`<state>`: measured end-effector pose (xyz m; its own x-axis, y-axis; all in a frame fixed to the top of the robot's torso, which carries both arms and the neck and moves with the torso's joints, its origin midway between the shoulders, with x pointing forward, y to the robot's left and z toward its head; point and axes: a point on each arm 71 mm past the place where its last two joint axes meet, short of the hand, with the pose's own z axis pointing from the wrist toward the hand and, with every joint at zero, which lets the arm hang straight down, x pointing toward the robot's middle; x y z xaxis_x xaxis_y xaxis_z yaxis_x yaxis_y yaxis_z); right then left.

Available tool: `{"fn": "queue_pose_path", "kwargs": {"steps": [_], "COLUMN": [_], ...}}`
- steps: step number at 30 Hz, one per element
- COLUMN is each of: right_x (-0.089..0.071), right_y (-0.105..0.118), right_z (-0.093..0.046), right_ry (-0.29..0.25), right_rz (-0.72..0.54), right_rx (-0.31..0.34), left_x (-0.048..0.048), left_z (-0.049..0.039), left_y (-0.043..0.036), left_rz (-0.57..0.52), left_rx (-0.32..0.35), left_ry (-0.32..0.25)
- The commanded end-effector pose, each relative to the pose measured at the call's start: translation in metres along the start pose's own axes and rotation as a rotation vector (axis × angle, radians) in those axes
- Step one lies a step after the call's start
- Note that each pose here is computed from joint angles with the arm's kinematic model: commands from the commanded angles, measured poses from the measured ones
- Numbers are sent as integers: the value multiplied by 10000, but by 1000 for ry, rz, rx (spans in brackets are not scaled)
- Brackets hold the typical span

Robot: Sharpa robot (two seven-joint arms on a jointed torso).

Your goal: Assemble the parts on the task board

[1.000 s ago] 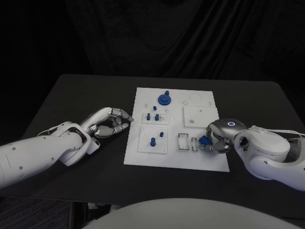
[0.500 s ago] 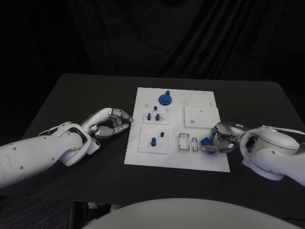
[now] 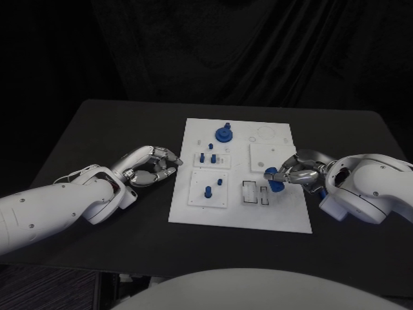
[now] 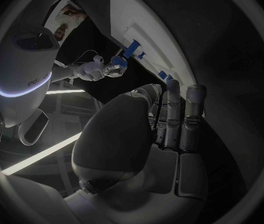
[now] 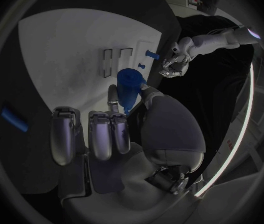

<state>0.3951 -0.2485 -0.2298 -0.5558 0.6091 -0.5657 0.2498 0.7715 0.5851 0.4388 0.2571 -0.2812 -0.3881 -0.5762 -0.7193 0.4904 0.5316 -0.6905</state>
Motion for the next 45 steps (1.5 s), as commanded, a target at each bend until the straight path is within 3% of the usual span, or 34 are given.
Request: {"fn": "queue_pose_path", "kwargs": {"steps": [1,15,25,45], "right_x": [-1,135,293,378], "right_y": [16,141,124,71], "right_z": [14,139,194,197], "right_ry": [14,61,139,168], "right_rz": [172,208,123,-16], "right_rx": [16,31,70,99], "left_x": [10,24,19,24], "left_z": [1,17,9,14], "left_y": [-6,-14,-11,-11], "left_rz": [-9,-12,-12,-13], "left_rx": [8,11,9,9], "left_ry": [4,7,7,9]}}
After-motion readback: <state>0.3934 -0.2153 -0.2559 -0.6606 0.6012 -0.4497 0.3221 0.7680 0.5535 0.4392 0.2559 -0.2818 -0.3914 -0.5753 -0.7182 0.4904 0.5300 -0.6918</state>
